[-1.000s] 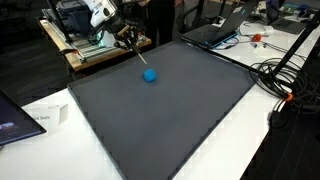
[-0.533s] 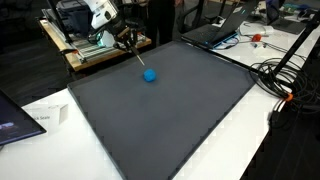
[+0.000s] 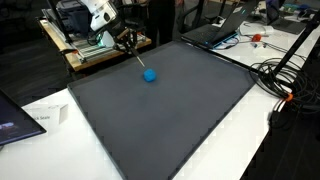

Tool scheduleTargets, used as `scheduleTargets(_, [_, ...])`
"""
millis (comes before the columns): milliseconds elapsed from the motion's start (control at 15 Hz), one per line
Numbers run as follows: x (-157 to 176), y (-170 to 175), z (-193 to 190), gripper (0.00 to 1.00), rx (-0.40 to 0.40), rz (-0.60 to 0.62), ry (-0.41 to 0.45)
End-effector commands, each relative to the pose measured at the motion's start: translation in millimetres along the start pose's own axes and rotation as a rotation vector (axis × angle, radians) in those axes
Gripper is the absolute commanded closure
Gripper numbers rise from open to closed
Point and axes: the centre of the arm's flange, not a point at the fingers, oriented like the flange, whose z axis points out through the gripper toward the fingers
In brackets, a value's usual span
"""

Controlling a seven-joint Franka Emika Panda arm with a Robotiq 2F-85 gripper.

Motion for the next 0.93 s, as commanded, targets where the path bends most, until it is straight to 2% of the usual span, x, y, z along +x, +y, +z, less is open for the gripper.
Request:
scheduleTargets(0, [7.9, 13.3, 15.3, 0.97, 0.030, 0.008, -0.006])
scheduleTargets(467, [17.5, 17.8, 29.3, 0.97, 0.045, 0.028, 0.003])
scheduleTargets(867, [26.3, 16.4, 44.9, 0.97, 0.057, 0.032, -0.030])
